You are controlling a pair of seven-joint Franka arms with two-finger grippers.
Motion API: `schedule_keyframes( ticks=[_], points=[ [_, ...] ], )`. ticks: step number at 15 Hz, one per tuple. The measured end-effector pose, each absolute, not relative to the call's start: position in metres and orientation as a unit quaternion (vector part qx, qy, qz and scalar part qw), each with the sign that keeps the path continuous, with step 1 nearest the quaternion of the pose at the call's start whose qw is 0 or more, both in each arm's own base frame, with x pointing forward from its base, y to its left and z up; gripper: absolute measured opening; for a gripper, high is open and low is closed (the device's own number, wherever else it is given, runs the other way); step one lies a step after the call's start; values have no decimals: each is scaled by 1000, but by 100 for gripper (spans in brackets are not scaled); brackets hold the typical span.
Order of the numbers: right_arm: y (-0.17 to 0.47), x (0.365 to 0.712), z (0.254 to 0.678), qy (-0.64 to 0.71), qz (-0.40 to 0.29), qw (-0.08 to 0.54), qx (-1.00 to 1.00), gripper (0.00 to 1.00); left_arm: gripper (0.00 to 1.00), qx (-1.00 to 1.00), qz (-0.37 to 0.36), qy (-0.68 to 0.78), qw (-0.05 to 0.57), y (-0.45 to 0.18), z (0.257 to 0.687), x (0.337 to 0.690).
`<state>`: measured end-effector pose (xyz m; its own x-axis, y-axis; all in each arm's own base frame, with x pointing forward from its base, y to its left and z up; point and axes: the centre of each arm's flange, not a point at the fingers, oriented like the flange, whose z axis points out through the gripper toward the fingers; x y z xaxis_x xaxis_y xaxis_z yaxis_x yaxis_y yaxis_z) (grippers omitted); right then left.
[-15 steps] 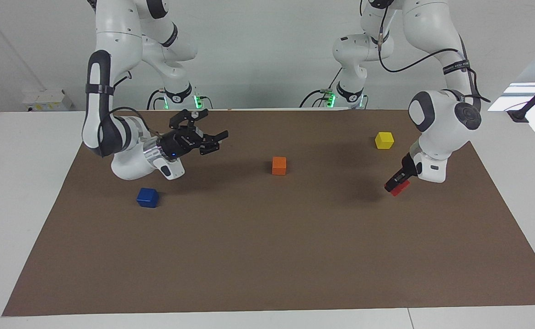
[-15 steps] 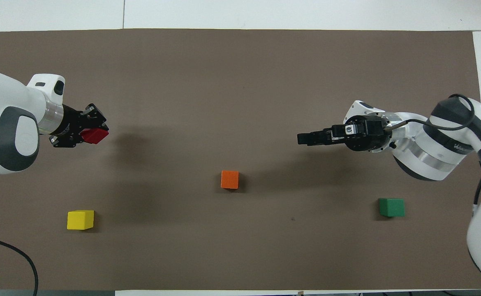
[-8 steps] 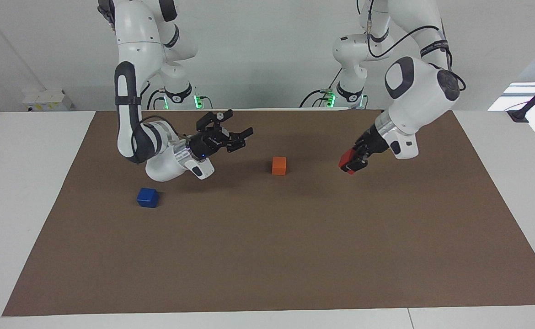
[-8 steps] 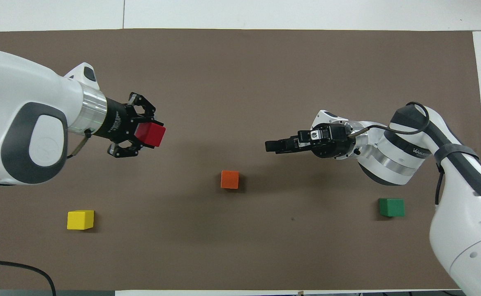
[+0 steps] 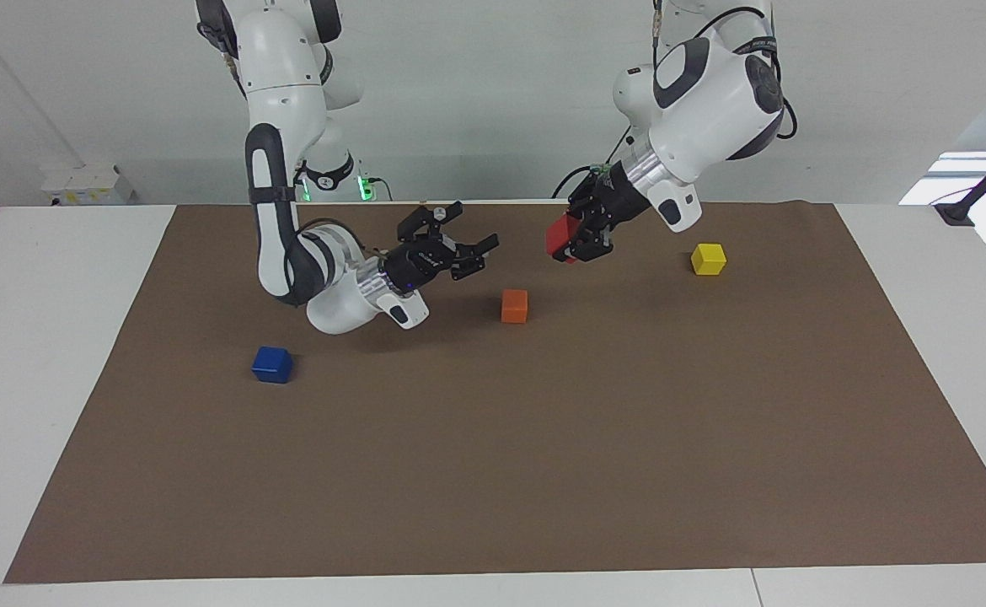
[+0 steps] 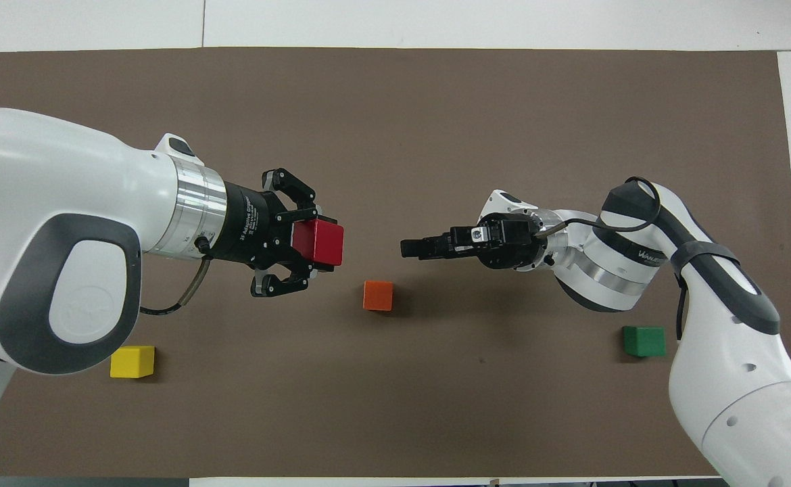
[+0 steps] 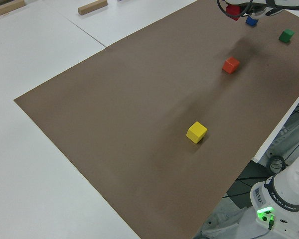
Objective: Transfer red block to right arm and stack on blue block
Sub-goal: 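Lift the red cube with the left gripper while the right gripper approaches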
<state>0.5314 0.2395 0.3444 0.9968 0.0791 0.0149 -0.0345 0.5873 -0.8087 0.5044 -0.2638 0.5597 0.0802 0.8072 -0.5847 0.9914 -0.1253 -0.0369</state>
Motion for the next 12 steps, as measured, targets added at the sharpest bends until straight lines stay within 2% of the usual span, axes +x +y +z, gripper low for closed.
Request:
schedule_keyframes(
  ticks=[7, 10, 12],
  points=[
    [256, 528, 341, -22, 19, 887, -461, 100, 54, 644, -287, 665, 247, -272, 591, 496],
    [261, 527, 342, -20, 18, 888, -459, 100, 54, 592, -319, 682, 289, -277, 581, 495],
    [261, 528, 342, -20, 17, 888, -459, 100, 54, 575, -321, 691, 298, -288, 565, 482]
  ],
)
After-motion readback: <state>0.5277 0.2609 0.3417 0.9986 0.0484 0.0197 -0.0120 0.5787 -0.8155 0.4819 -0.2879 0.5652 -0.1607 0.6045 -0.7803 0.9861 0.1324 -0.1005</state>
